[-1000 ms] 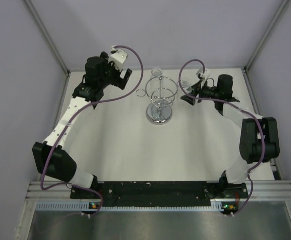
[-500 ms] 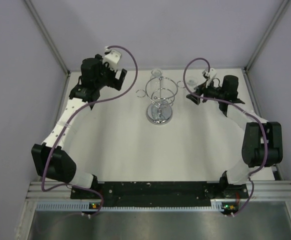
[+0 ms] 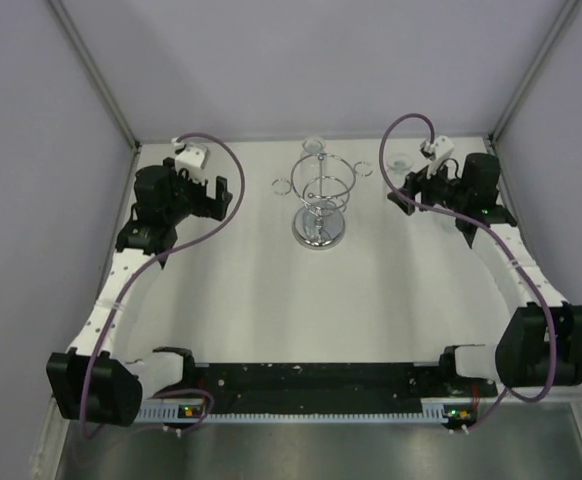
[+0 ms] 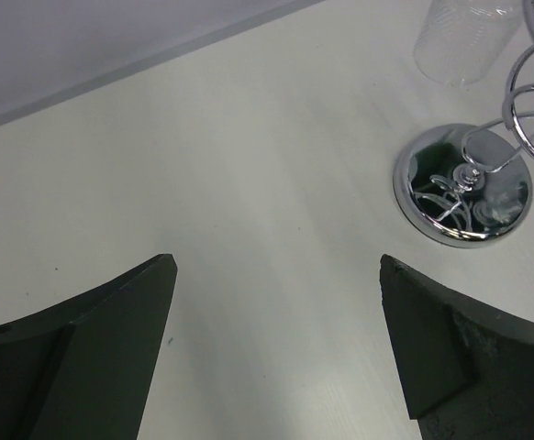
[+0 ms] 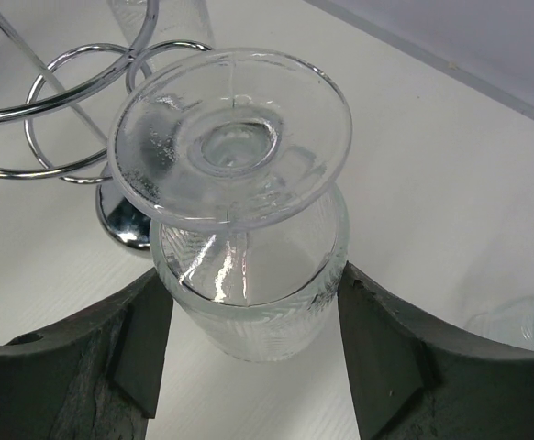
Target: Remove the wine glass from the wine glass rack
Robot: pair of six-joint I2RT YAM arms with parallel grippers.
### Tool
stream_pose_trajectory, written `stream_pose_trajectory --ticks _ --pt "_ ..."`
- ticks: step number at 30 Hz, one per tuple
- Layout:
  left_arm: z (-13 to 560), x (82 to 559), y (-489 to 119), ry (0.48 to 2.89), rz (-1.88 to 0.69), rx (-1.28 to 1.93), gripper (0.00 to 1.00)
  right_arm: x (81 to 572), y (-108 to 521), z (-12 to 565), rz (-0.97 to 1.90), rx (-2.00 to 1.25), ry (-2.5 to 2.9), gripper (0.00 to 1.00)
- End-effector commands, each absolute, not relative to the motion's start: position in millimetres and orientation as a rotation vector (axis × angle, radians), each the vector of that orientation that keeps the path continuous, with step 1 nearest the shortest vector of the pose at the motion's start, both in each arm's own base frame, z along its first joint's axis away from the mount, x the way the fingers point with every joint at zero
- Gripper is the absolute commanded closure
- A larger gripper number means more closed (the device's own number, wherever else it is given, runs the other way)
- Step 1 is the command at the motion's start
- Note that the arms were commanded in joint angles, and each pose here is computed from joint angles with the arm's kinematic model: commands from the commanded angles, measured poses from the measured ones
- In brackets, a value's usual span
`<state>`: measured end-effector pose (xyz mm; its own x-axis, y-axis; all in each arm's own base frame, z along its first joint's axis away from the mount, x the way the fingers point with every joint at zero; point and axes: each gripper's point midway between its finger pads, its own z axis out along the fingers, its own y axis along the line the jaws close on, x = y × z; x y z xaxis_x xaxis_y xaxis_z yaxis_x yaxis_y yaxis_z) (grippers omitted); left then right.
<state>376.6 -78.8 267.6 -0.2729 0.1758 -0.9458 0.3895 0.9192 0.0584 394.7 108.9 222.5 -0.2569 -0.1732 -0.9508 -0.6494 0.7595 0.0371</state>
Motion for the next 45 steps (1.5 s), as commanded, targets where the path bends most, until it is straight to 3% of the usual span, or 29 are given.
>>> stream_pose_trajectory --ticks 1,4,20,25,27,30,36,37,45 --pt "262 362 -89 1.826 -0.3 0.407 0.03 372 97 258 0.425 -0.616 1.766 1.0" --pt "286 345 -93 1.752 -0.342 0.399 0.03 360 96 261 0.426 -0.612 1.785 1.0" --pt "303 292 -85 1.7 -0.289 0.462 0.03 304 106 262 0.482 -0.613 1.791 1.0" --pt "292 254 -80 1.733 -0.277 0.477 0.03 271 122 262 0.522 -0.653 1.789 1.0" --pt "289 234 -91 1.707 -0.308 0.627 0.04 259 133 265 0.561 -0.687 1.785 1.0" --pt "286 209 -108 1.647 -0.373 0.813 0.06 242 150 265 0.657 -0.718 1.811 1.0" --pt "288 205 -111 1.607 -0.368 0.866 0.09 204 198 265 0.851 -0.92 1.839 1.0" --pt "304 209 -128 1.463 -0.408 0.928 0.18 199 206 269 0.892 -0.951 1.836 1.0" --pt "350 206 -168 1.169 -0.383 1.109 0.28 171 258 288 1.234 -1.143 1.882 1.0"
